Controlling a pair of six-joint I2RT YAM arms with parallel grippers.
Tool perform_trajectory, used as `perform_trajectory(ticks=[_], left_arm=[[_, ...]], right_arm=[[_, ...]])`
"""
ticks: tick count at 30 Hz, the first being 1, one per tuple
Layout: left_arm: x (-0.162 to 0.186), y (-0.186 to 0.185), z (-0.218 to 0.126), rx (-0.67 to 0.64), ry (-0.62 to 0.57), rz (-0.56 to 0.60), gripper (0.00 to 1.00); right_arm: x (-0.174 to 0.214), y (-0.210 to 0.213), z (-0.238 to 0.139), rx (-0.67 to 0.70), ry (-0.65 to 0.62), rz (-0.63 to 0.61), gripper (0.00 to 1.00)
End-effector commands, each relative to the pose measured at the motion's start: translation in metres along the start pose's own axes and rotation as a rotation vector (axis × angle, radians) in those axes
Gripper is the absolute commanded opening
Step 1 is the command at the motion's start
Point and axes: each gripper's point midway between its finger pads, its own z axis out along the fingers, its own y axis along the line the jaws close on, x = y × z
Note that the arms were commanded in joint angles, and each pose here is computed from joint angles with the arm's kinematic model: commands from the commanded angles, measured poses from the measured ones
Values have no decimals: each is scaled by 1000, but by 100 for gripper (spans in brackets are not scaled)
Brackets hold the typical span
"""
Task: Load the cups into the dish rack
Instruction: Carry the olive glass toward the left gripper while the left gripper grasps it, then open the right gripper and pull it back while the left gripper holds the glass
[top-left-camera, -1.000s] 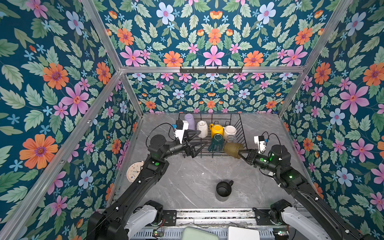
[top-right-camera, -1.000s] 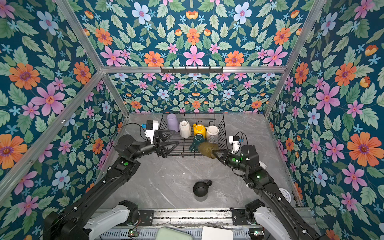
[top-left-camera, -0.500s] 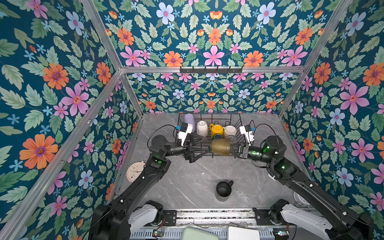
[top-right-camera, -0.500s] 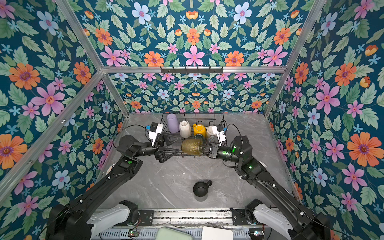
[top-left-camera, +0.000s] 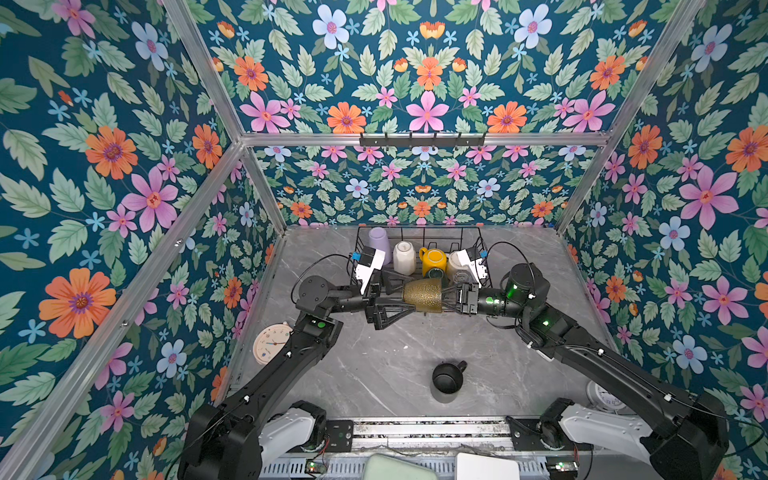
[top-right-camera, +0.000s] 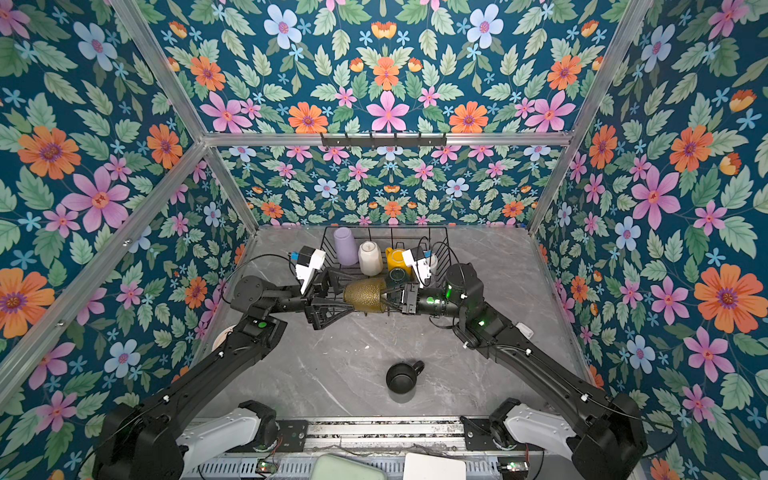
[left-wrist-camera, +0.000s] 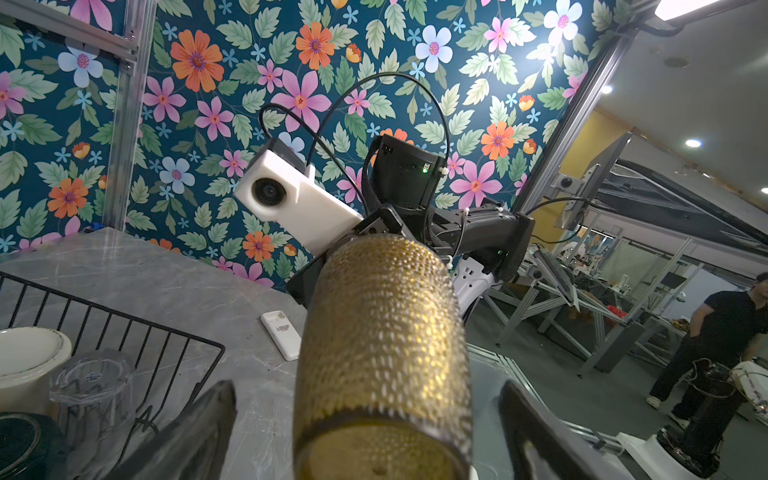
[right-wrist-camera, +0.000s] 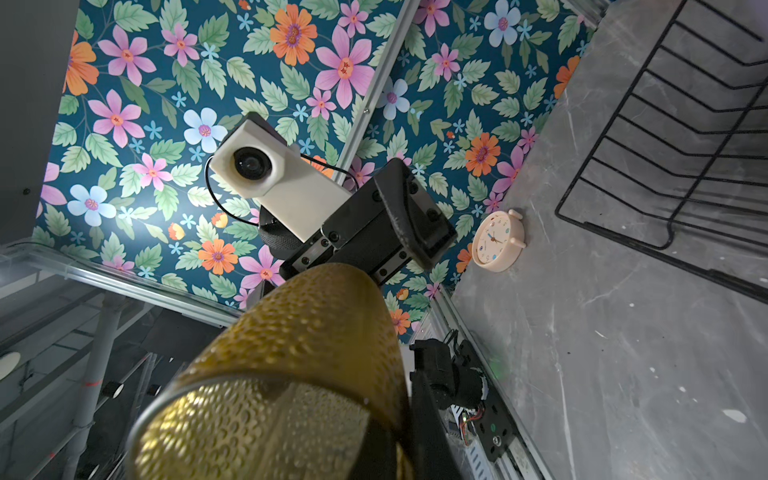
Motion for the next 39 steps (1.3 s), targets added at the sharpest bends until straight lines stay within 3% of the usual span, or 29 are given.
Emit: perform_trajectory(ticks=[1, 9, 16, 22, 25, 27, 33, 35, 39], left_arm=[[-3, -7, 0, 28, 1, 29, 99], [-2, -9, 1, 49, 12, 15, 93], [-3, -9, 1, 55, 11, 4, 75], [-5, -11, 2, 67, 13, 0, 42], [-7, -11, 2, 64, 7, 4, 18], [-8, -9, 3, 58, 10, -3, 0], [-12, 4, 3, -14, 14, -2, 0], [-11, 10, 3, -58, 23, 12, 0], [-11, 30, 0, -202, 67, 36, 0]], right_arm=[[-3, 15, 5, -55, 1, -64, 0], [-2, 16, 19, -76, 27, -60, 0], [0, 15, 25, -81, 39, -53, 0], [0, 11, 25, -65, 36, -43, 0], [0, 9, 24, -51, 29, -36, 3], [-2, 8, 22, -39, 13, -30, 11], [-8, 2, 0, 52, -61, -30, 46], [-11, -4, -13, 92, -95, -23, 52], [-11, -31, -49, 288, -187, -13, 78]])
